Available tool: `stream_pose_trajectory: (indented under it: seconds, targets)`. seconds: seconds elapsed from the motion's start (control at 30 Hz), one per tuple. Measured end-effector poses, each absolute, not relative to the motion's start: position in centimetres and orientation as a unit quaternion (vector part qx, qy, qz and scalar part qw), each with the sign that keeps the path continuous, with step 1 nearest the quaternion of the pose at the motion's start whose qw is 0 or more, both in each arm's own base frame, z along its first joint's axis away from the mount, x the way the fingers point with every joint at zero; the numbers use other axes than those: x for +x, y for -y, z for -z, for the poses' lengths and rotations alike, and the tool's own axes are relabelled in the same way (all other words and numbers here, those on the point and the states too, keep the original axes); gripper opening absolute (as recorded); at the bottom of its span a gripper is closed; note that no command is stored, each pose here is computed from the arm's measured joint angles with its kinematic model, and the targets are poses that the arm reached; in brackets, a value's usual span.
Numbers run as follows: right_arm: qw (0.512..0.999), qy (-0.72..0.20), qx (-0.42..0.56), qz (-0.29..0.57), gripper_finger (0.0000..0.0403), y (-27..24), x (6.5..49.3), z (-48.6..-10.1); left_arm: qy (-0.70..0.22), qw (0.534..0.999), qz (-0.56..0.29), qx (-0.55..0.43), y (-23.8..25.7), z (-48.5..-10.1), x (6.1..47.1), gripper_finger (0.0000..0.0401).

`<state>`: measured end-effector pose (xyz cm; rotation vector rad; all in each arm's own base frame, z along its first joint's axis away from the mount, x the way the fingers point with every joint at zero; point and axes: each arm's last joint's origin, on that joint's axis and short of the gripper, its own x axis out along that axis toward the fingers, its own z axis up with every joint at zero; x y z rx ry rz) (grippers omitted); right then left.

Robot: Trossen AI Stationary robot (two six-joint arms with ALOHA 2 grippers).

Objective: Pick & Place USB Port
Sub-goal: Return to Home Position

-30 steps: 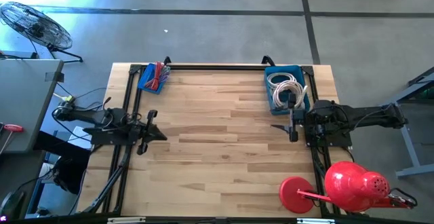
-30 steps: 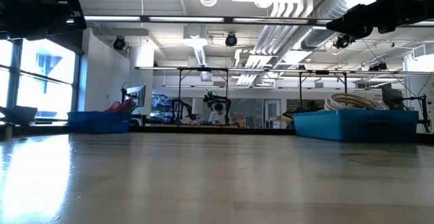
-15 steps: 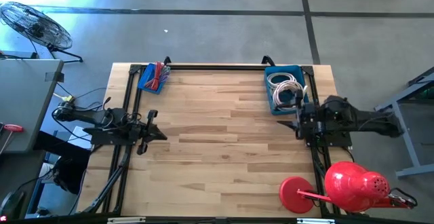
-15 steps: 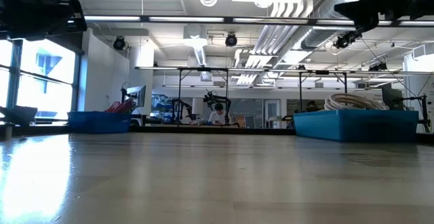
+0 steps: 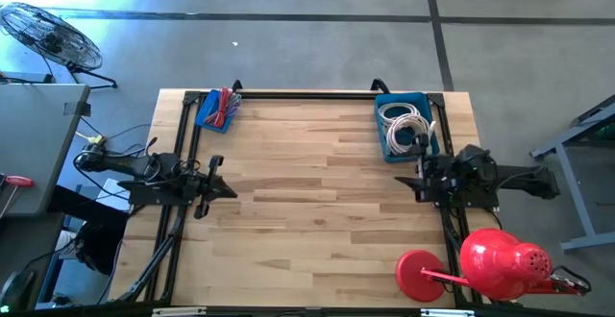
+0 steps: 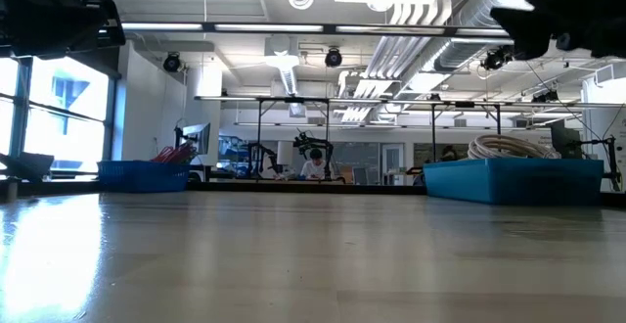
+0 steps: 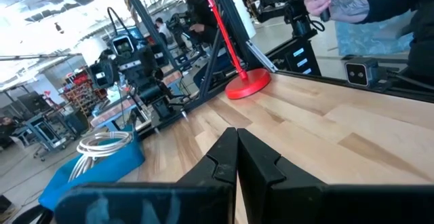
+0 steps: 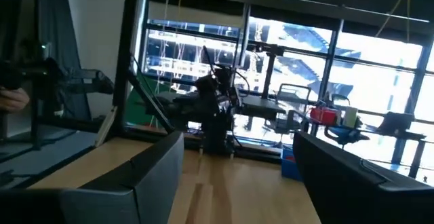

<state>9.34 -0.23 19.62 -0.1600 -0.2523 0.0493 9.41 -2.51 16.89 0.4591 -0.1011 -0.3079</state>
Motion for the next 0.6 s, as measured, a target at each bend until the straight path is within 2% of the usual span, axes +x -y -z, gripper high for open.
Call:
stream_pose_trajectory:
  seconds: [0.3, 0.43, 0.6]
  targets:
    - [0.994, 0.067, -0.072, 0.056, 0.0271, 0.9, 9.7, -18.0, 0.048, 0.962, 0.147, 0.225, 2.5, -16.9, 9.4, 0.0001]
    - [0.994, 0.011, -0.066, 0.088, 0.0271, 1.3, 9.7, -16.9, 0.043, 0.966, 0.13, 0.219, 2.4, -16.9, 9.4, 0.0001]
    - [0.994, 0.001, -0.042, 0.097, 0.0271, 1.5, 9.8, -16.8, 0.035, 0.969, 0.118, 0.215, 2.3, -16.8, 9.5, 0.0001]
